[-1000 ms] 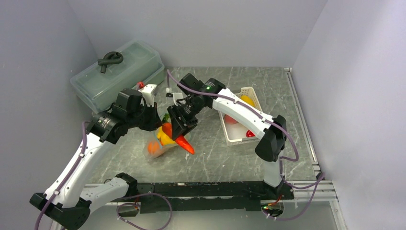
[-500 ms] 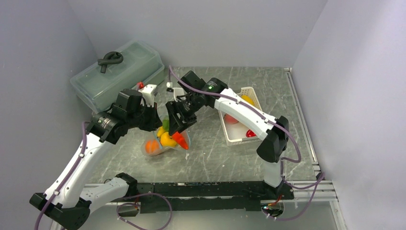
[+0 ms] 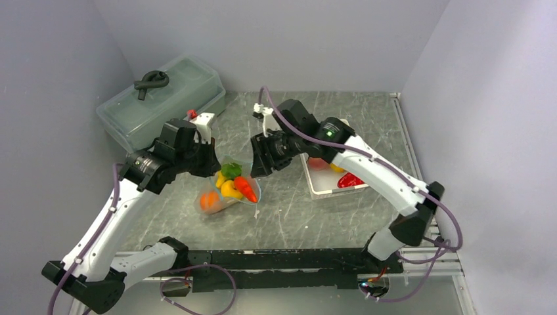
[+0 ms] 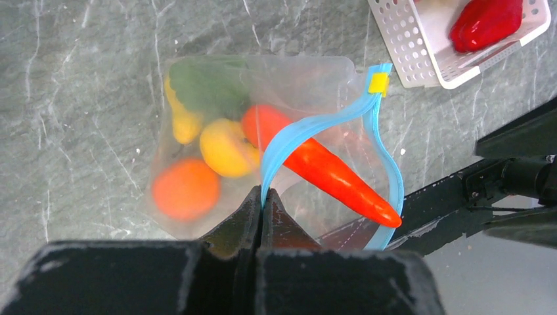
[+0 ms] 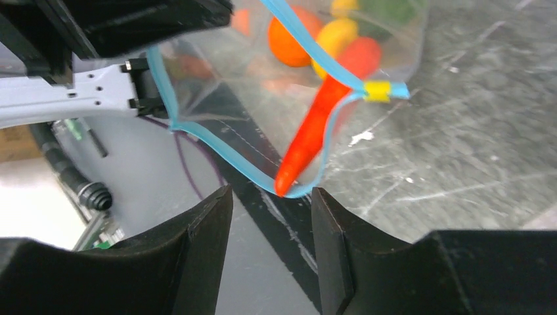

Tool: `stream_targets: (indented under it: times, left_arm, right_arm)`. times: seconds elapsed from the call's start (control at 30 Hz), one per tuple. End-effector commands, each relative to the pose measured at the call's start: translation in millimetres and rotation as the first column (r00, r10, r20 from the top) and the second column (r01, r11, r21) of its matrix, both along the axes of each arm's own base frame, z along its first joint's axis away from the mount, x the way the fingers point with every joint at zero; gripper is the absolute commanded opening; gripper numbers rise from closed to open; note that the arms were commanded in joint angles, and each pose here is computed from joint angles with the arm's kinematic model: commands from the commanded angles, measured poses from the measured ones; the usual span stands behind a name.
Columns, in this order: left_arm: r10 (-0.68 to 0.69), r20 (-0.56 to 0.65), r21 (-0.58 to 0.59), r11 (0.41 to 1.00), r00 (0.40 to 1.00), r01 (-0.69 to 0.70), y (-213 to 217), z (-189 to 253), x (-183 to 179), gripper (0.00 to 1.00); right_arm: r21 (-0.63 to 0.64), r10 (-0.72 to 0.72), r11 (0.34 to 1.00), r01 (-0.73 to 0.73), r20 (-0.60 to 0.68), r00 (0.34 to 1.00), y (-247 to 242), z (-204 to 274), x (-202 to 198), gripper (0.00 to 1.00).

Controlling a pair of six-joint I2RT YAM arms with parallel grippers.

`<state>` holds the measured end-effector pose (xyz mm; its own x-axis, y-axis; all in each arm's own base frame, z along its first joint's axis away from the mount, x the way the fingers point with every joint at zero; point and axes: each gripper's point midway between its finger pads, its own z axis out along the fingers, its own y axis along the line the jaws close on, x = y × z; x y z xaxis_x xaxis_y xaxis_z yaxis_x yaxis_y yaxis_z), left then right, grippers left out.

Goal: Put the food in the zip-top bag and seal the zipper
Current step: Place the fake vegetable in the zipper food storage bag, then pick up the fake fruit from the bin.

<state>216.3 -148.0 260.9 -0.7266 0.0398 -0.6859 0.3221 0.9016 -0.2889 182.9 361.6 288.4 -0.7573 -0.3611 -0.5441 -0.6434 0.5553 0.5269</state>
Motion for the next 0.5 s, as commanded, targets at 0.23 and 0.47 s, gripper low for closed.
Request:
stream_targets:
  times: [0.23, 0.47]
  left_arm:
    - [0.049, 0.043, 0.006, 0.999, 0.998, -0.049, 4, 21, 12, 0.0]
    - [0.07, 0.033, -0.001, 0.998, 0.997, -0.07, 3, 21, 14, 0.0]
  right_arm:
    - [-0.054, -0.323, 0.925, 0.376, 0.408, 0.854, -83, -1, 54, 0.55]
    - [-0.172, -0.387, 0.838, 0.518, 0.484, 0.785, -130, -34, 81, 0.56]
